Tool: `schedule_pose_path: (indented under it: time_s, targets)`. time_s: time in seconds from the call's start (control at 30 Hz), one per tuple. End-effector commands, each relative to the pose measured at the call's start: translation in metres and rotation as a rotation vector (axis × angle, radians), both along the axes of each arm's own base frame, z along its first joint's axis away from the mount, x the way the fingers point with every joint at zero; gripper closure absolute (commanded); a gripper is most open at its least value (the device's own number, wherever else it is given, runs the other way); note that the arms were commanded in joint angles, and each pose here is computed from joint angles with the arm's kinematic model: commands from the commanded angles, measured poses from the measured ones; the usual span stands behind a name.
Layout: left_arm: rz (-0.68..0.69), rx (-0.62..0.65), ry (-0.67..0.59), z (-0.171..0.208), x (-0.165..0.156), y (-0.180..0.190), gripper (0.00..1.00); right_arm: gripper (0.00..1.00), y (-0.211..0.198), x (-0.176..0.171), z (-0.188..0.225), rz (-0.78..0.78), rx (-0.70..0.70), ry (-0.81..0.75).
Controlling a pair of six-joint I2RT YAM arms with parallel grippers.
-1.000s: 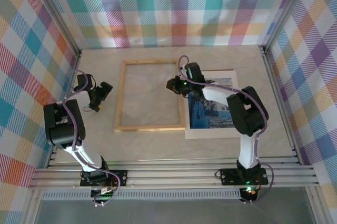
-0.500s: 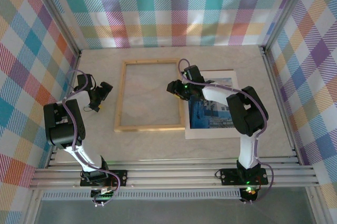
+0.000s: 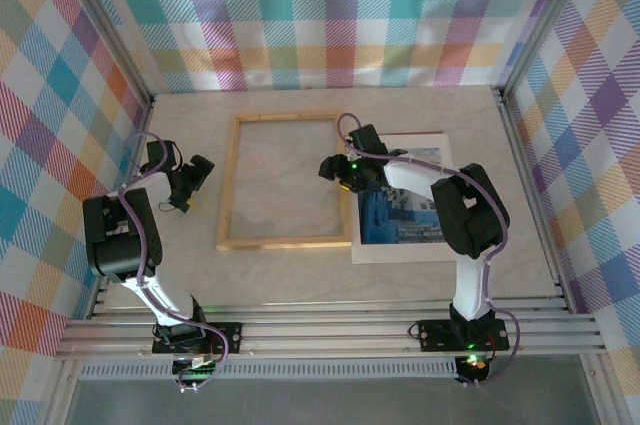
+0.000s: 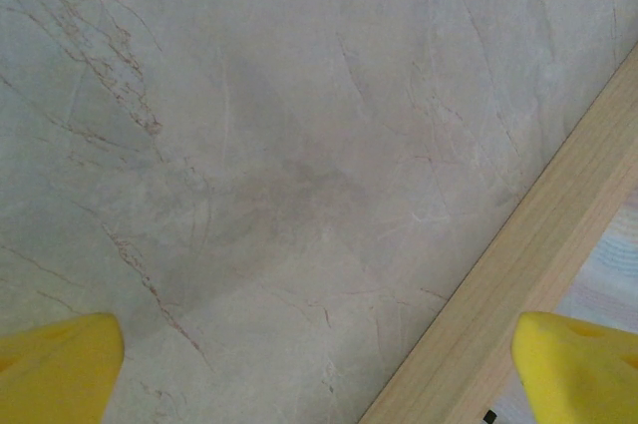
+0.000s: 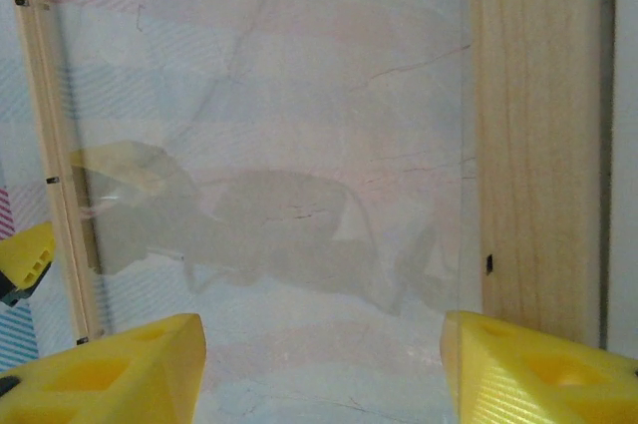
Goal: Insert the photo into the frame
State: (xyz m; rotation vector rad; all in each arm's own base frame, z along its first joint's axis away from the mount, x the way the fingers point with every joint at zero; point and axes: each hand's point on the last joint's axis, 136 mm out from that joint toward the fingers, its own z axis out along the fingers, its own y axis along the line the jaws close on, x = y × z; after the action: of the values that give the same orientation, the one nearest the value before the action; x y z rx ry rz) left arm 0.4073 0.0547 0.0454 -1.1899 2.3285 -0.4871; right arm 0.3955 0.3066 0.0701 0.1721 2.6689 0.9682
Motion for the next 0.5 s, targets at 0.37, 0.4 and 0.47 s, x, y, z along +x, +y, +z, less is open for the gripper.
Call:
schedule_pose_path:
  time_s: [0.37,0.4,0.47]
  targets:
    - [-0.037,-0.001,0.001,0.001,0.002,-0.007,0.0,0.34,-0.04,0.017,0.021,0.005,-0.278,-0.106]
    - [-0.037,-0.002,0.002,0.001,0.001,-0.008,0.0,0.35,-0.042,0.018,0.019,0.008,-0.298,-0.102]
    - [-0.041,-0.003,0.004,0.0,0.001,-0.009,0.0,0.35,-0.046,0.02,0.015,0.014,-0.323,-0.089]
